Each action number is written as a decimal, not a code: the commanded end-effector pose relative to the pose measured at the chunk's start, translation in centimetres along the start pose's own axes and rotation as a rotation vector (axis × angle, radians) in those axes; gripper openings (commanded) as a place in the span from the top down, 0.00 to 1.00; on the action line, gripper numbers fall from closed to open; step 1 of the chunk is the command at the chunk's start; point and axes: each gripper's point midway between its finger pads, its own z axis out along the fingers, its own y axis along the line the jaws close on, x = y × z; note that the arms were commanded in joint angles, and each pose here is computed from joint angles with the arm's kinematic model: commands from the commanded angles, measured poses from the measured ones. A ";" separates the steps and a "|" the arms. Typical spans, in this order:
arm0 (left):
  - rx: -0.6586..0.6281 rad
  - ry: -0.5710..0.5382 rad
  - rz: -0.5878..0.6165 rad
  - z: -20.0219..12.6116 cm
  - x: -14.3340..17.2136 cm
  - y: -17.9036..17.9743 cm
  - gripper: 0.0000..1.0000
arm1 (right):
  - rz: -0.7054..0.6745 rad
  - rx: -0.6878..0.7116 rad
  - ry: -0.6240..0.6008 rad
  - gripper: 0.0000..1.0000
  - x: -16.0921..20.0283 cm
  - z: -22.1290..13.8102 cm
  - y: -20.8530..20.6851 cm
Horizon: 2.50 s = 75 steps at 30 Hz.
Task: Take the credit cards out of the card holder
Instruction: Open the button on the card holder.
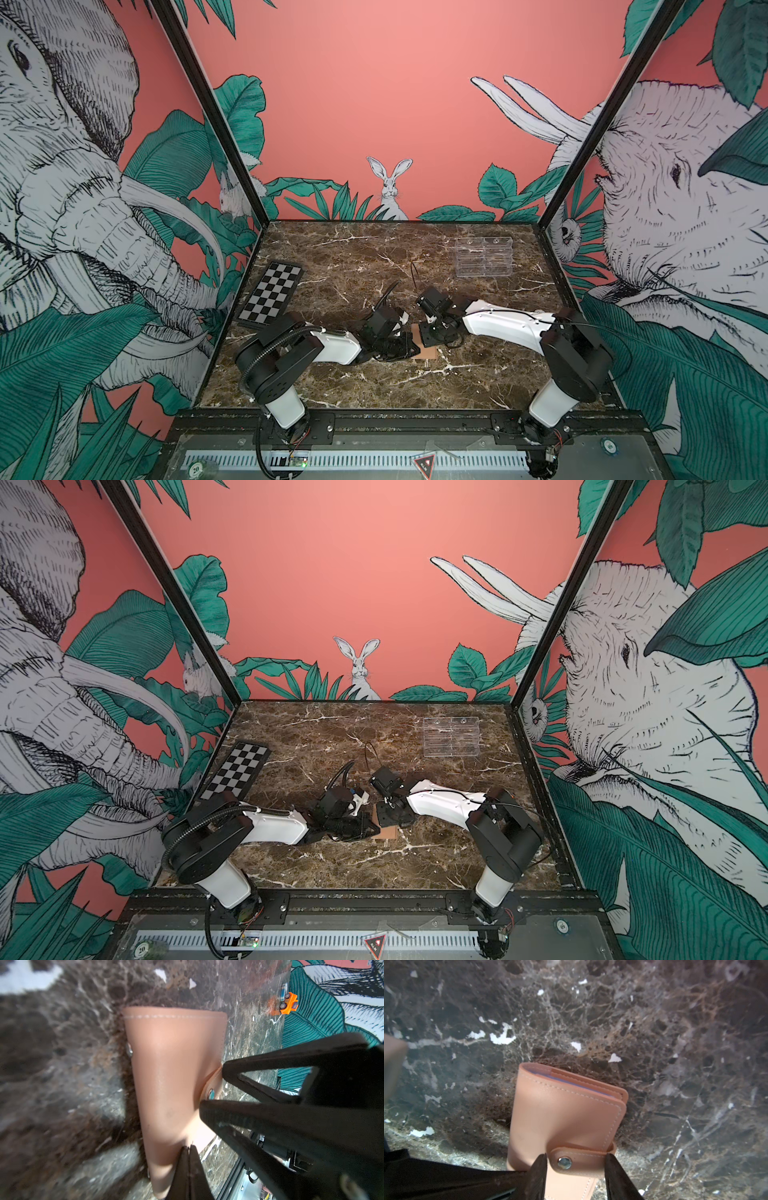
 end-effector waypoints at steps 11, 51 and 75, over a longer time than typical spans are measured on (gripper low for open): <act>-0.016 -0.006 -0.020 0.0 0.5 0.9 1.00 | -0.049 0.160 -0.001 0.61 0.2 0.9 -1.5; -0.131 -0.042 -0.101 -0.8 1.3 4.2 1.00 | -0.008 0.159 -0.070 1.00 -0.4 0.0 -1.7; -0.089 -0.060 -0.127 -0.3 1.1 4.0 1.00 | 0.149 0.061 -0.169 1.00 -0.8 -2.1 -4.5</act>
